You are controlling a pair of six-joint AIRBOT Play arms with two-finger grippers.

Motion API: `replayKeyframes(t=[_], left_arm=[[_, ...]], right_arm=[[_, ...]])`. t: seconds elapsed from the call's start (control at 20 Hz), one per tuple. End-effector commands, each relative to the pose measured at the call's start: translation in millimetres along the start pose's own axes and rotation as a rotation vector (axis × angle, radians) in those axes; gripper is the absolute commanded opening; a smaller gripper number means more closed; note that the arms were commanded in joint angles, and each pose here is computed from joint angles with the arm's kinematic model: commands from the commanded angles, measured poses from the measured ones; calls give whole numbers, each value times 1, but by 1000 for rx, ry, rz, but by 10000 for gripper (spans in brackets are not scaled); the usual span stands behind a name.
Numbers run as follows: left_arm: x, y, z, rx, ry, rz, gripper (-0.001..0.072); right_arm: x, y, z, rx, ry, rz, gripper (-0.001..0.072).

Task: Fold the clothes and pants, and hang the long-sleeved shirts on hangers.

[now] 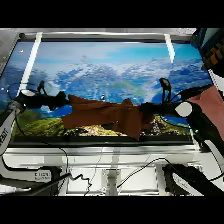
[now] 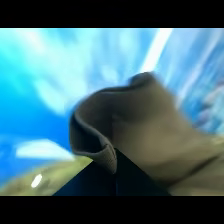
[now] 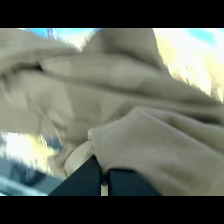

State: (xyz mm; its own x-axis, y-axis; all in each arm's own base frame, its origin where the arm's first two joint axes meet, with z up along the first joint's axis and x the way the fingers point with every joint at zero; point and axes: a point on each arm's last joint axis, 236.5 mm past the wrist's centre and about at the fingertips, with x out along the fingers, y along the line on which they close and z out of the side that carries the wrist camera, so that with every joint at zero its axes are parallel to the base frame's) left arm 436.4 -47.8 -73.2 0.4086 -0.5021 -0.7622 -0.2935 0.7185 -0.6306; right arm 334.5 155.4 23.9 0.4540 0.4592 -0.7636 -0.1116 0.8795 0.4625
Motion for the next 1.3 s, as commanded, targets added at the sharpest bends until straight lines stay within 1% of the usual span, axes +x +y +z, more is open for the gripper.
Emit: replayKeyframes(t=[0.0,0.1,0.25,0.4,0.5,0.55,0.6,0.65,0.75,0.85,1.0,1.1,1.25], left_arm=[[-39,-70,64,74,-187,-171,12],[-87,-123,104,172,-318,-243,11],[-180,-207,141,390,-530,-320,12],[-267,-272,139,569,-705,-374,12],[-316,-300,127,634,-808,-399,12],[-338,-310,121,669,-866,-396,12],[-356,-314,116,711,-919,-366,12],[-370,-314,112,746,-959,-321,11],[-388,-305,107,823,-1015,-190,11],[-397,-295,105,871,-1034,-79,11],[-375,-268,118,843,-964,18,11],[-332,-249,131,818,-850,29,11],[-227,-220,145,783,-620,26,11]], right_arm=[[-24,2,63,-5,-196,-7,16],[-62,0,117,-2,-348,-19,16],[-129,-10,179,13,-532,-48,16],[-186,-5,212,-11,-641,-61,16],[-212,15,220,-64,-669,-51,16],[-224,25,221,-103,-678,-47,16],[-234,33,218,-140,-677,-48,16],[-242,39,213,-173,-667,-56,16],[-245,45,192,-201,-604,-63,16],[-235,46,158,-212,-466,-59,17],[-210,35,115,-196,-268,-58,16],[-187,21,103,-162,-203,-63,16],[-139,-12,97,-82,-174,-81,16]])
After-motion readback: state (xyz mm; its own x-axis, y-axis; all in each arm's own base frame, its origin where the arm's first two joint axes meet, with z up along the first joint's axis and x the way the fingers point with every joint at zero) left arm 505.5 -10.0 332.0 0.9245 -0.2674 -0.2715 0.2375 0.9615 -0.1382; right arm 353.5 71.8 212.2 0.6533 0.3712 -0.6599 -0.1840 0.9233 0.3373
